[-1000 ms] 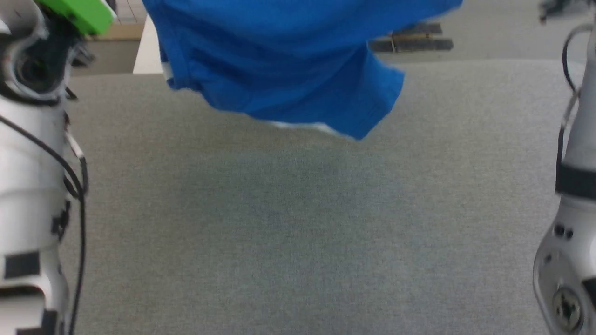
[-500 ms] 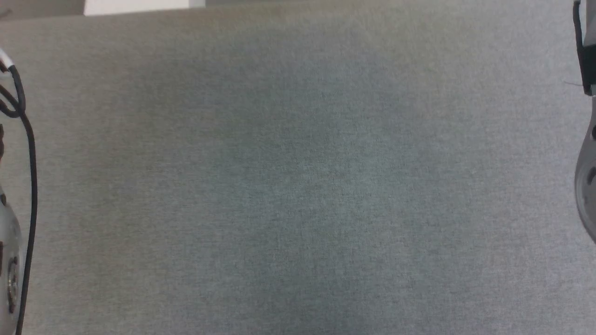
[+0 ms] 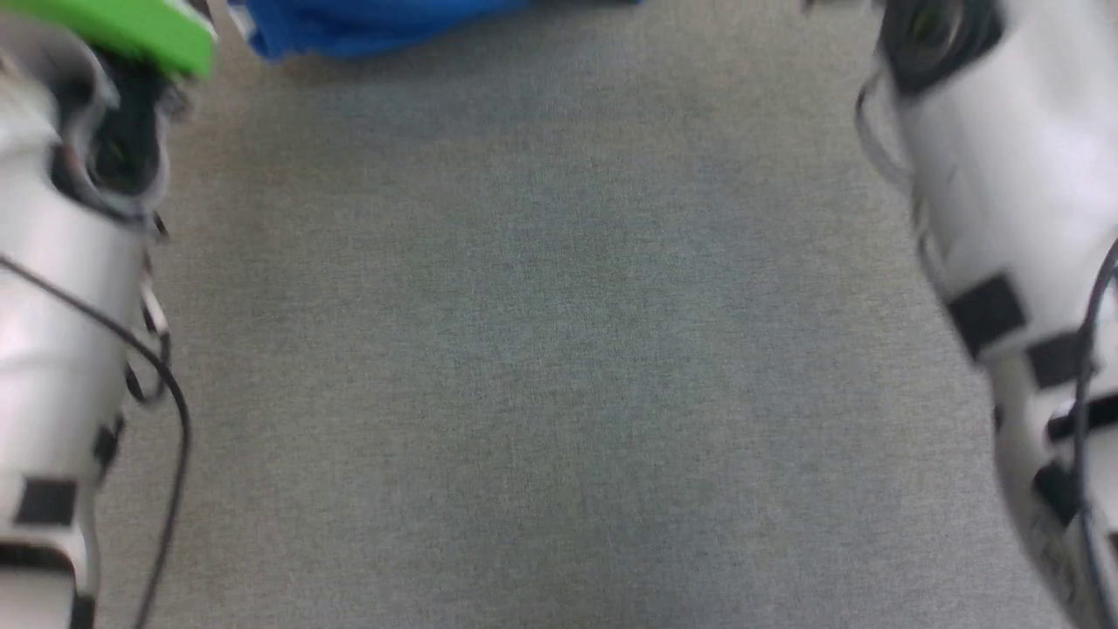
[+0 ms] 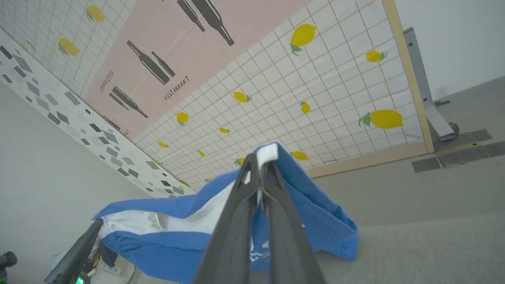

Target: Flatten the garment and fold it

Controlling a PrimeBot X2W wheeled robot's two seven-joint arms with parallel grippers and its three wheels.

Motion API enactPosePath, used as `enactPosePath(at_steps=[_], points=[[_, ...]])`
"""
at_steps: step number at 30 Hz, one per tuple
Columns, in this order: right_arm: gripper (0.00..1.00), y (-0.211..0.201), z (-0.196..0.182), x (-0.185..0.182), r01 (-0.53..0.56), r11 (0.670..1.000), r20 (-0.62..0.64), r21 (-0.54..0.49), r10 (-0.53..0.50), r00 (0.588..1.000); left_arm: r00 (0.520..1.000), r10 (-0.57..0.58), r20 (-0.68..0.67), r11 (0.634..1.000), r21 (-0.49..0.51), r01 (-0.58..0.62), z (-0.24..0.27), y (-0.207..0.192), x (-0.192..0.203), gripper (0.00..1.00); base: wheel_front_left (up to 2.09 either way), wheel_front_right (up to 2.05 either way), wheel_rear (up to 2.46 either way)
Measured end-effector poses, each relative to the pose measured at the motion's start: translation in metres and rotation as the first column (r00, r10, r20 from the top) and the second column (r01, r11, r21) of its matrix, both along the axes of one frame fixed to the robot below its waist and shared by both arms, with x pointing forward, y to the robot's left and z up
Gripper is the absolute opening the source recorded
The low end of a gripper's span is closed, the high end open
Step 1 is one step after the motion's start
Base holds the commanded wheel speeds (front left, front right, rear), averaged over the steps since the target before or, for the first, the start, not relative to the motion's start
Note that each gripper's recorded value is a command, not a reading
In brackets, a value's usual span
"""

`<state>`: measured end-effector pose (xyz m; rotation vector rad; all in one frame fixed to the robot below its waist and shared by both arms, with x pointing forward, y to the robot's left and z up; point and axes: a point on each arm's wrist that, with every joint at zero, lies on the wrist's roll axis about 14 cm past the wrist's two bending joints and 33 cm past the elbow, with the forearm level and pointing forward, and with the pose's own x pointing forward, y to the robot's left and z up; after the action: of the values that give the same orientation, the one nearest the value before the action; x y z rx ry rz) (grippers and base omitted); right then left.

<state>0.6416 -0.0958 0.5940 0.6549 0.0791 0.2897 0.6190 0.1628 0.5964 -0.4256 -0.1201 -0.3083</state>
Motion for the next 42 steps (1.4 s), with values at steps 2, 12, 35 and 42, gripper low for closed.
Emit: enactPosePath(at_steps=[2, 12, 35, 42], points=[[0.00, 0.004, -0.021, -0.017, -0.014, 1.000, -0.031, 0.007, 0.015, 0.999, 1.000, -0.015, -0.006, 1.000, -0.025, 0.015, -0.009, -0.002, -0.017, 0.00, 0.00, 0.00, 0.00], [0.00, -0.032, -0.134, -0.163, -0.062, 0.997, -0.314, 0.039, 0.071, 0.947, 0.955, -0.104, -0.277, 0.984, -0.168, 0.058, -0.105, -0.015, -0.154, 0.00, 0.00, 0.00, 0.00], [0.00, -0.059, -0.178, -0.424, -0.213, 0.969, -0.751, 0.128, 0.235, 0.617, 0.674, -0.090, -0.734, 0.985, -0.164, -0.046, -0.182, -0.005, -0.336, 0.00, 0.00, 0.00, 0.00], [0.00, -0.074, -0.139, -0.356, -0.148, 0.989, -0.587, 0.015, 0.129, 0.799, 0.721, -0.145, -0.677, 0.966, -0.253, -0.044, -0.156, -0.012, -0.314, 0.00, 0.00, 0.00, 0.00]])
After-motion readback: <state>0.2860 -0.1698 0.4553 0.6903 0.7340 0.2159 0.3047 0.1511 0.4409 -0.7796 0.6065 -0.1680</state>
